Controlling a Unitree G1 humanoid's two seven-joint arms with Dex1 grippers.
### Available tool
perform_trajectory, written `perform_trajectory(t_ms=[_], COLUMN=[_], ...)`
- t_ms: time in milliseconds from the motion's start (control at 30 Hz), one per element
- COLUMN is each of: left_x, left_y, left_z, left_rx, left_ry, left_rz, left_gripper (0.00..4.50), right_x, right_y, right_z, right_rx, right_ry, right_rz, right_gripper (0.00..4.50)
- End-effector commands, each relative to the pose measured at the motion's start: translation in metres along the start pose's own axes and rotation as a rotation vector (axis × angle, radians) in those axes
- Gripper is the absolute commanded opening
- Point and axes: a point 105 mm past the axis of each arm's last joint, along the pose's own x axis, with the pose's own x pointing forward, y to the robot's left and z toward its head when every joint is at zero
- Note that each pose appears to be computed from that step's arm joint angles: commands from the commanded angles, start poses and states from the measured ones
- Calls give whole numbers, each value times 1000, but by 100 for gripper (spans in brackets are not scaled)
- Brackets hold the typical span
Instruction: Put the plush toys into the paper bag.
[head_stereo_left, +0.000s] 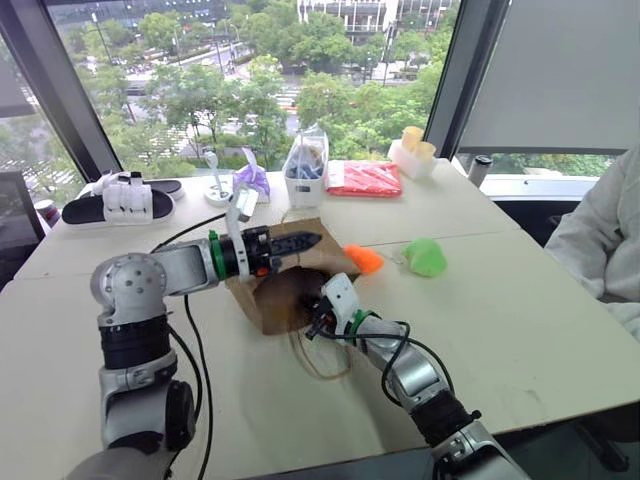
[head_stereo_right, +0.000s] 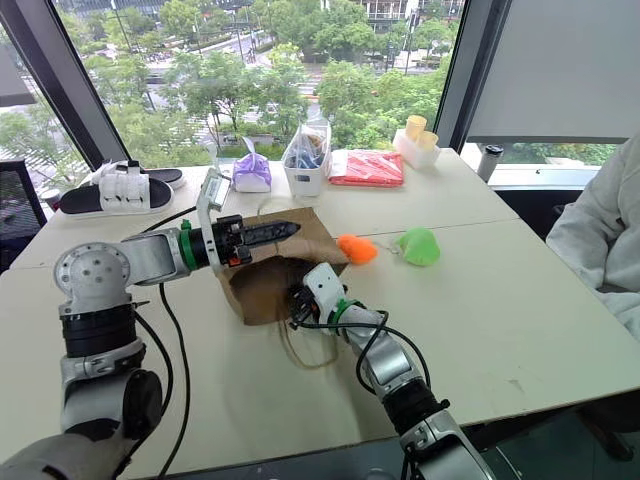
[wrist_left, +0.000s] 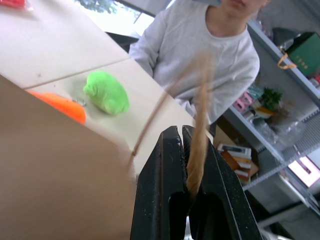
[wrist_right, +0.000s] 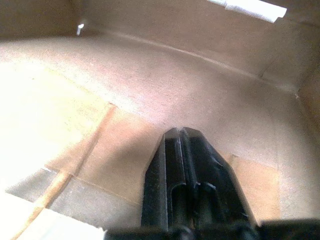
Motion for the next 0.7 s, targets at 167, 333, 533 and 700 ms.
perform_trajectory(t_ms=[167,333,533,700], left_x=[12,14,8,1], left_y=[-14,-16,-18,-16], left_z=[-6,12,17,12], left_rx=[20,-60,-105,-123], left_ry=[-57,-167,-244,-248], left_rz=[-2,-18,-2,20], left_gripper=[9,9,9,9], right_x=[1,7,7,4], right_y=[3,13,17,15], right_z=[21,11,4,2], right_rx=[-126,-84,-47,9], right_ry=[-99,-55,-24,-22], right_rz=[-38,17,71,76], right_gripper=[0,0,0,0])
